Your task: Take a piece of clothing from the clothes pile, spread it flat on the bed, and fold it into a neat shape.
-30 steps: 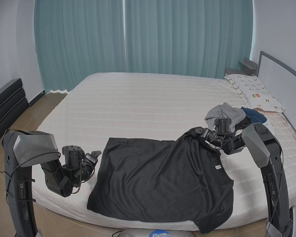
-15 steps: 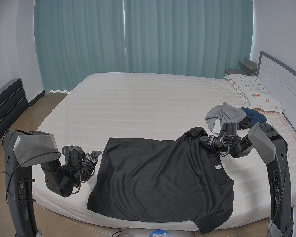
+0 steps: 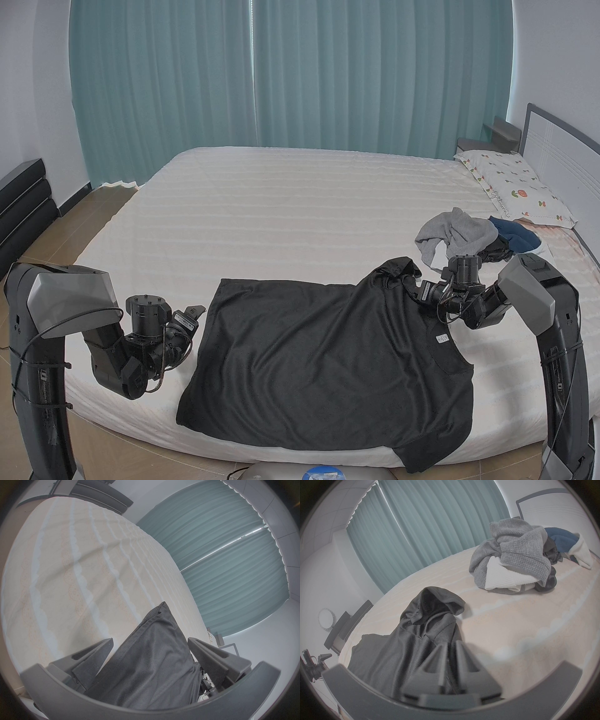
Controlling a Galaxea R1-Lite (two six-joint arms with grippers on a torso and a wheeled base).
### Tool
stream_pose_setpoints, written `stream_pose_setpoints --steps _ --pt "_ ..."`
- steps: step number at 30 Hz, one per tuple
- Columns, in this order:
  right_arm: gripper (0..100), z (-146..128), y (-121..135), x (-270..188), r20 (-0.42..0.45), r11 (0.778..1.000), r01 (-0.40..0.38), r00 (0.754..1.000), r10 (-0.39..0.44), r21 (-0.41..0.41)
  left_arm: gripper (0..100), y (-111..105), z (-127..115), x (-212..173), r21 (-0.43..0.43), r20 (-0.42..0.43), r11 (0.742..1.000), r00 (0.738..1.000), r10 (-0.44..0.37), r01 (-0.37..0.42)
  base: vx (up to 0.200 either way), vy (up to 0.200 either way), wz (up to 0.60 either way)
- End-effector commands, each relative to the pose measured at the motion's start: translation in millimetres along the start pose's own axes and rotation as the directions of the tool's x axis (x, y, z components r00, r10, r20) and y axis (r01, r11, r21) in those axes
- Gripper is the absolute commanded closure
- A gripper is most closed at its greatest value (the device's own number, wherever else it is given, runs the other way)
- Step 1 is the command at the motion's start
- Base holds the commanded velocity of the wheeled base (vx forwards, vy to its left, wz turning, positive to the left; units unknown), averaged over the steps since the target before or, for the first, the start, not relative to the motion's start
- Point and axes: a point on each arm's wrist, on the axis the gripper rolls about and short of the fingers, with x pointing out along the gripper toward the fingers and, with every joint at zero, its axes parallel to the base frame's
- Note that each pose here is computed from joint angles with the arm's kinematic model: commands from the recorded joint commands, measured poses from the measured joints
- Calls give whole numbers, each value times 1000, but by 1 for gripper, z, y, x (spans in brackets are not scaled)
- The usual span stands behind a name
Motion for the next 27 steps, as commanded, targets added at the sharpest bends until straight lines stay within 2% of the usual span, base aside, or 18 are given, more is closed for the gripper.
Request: stream_pose_setpoints --steps 1,7,14,22,27 --pt "100 0 1 0 5 1000 -1 1000 1 -6 0 0 0 0 0 0 1000 1000 1 -1 0 0 0" --pt "100 10 -7 -1 40 1000 13 999 -13 1 0 0 0 0 0 0 1000 1000 1 -1 0 0 0" --pt "100 31 -21 0 123 998 62 990 -65 27 0 0 0 0 0 0 1000 1000 1 -1 0 0 0" --pt "100 32 -29 6 146 994 68 986 -80 80 0 0 0 0 0 0 1000 1000 1 -1 0 0 0" --pt "100 36 -43 15 190 987 113 973 -133 112 0 0 0 1 0 -1 1000 1000 -1 1 0 0 0"
